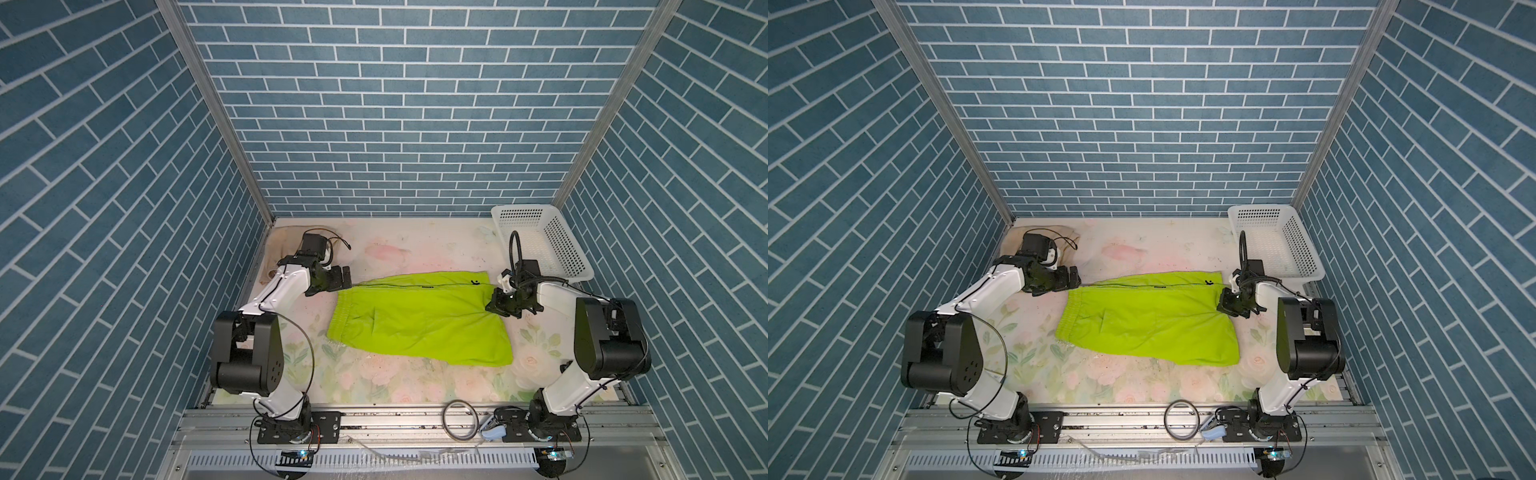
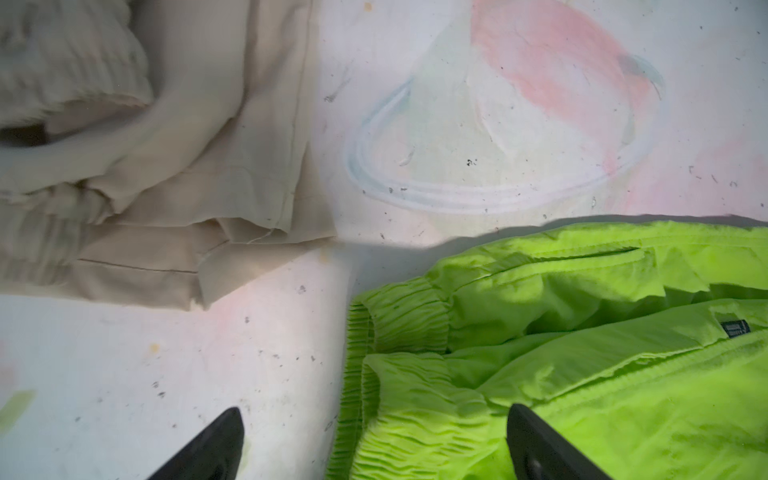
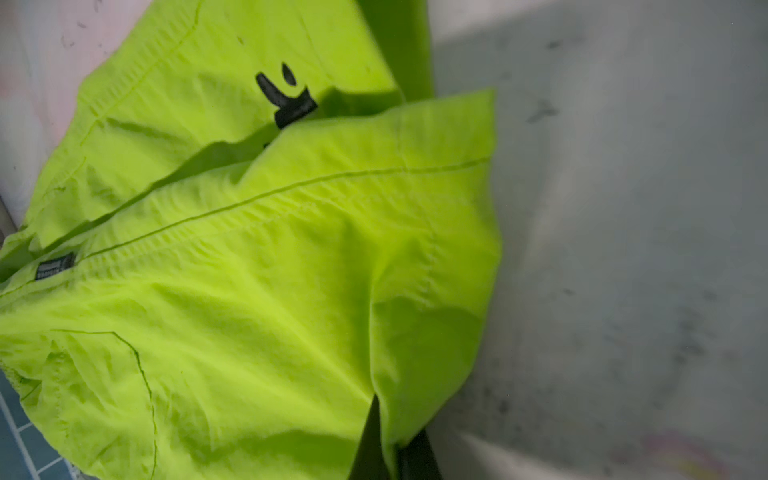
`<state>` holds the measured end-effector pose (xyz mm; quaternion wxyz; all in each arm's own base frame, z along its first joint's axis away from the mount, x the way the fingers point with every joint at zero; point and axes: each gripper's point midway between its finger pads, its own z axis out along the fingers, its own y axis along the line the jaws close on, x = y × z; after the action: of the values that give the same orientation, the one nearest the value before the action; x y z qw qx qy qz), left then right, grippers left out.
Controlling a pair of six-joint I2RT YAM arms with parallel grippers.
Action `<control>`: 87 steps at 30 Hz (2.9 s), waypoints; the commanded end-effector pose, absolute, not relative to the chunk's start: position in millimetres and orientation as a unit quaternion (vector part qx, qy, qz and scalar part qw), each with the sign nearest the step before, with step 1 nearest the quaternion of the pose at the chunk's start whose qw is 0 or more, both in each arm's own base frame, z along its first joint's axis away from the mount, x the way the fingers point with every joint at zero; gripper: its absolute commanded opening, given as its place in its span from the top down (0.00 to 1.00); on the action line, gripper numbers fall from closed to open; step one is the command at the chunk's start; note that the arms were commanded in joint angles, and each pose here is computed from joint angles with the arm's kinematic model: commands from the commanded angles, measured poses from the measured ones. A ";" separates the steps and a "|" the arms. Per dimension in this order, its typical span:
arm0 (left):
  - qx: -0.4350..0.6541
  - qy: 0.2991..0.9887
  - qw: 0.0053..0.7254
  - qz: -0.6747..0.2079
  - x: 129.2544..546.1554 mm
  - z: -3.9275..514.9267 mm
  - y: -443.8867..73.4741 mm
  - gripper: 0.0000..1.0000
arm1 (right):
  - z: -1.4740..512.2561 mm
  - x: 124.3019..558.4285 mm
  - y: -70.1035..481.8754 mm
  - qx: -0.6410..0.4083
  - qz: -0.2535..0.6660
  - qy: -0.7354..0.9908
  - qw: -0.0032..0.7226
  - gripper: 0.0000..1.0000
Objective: Fold and stack the shorts
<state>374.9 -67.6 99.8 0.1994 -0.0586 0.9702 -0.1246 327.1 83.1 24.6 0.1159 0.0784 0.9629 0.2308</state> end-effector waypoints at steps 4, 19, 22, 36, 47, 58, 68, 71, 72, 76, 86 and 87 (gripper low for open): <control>0.000 0.961 0.190 -0.199 374.0 96.9 -109.4 0.00 | 38.0 365.5 86.7 0.040 0.248 0.956 0.149 1.00; 0.072 0.932 0.217 -0.281 348.3 137.9 -167.4 0.00 | 51.5 422.3 138.8 -0.053 0.218 0.955 0.192 1.00; 0.076 0.943 0.193 -0.262 353.7 121.5 -166.3 0.00 | 60.2 440.5 138.9 -0.058 0.209 0.952 0.215 1.00; 0.079 0.964 0.190 -0.170 405.4 47.1 -150.7 0.00 | 103.0 491.4 141.6 -0.093 0.188 0.936 0.282 0.73; 0.068 0.957 0.217 -0.180 418.1 75.7 -154.4 0.00 | 189.0 409.7 147.1 -0.174 0.175 0.903 0.352 0.43; -0.069 0.950 0.291 -0.085 357.3 220.6 -58.2 0.00 | 209.4 295.9 328.5 -0.444 0.225 0.784 0.372 0.39; -0.195 0.938 0.267 -0.104 287.6 205.9 19.9 0.00 | 137.7 201.3 450.7 -0.639 0.175 0.679 0.317 0.35; -0.220 0.935 0.252 -0.119 280.8 188.7 26.3 0.00 | 119.8 191.6 469.3 -0.664 0.144 0.660 0.319 0.33; -0.226 0.933 0.250 -0.123 279.8 184.2 27.4 0.00 | 112.3 190.0 474.0 -0.674 0.131 0.653 0.320 0.31; -0.243 0.928 0.245 -0.140 279.2 170.2 26.2 0.00 | 90.0 195.7 491.2 -0.692 0.071 0.636 0.335 0.29; -0.276 0.919 0.229 -0.164 277.3 144.7 20.6 0.00 | 59.3 220.5 506.7 -0.689 -0.003 0.625 0.367 0.28; -0.277 0.917 0.229 -0.170 277.5 144.0 18.8 0.00 | 56.9 221.8 507.0 -0.688 -0.006 0.626 0.368 0.29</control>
<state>275.7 20.6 142.7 0.2193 -0.2652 0.9259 -0.1561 207.3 496.3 48.5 0.3333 -0.6913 0.6407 0.0214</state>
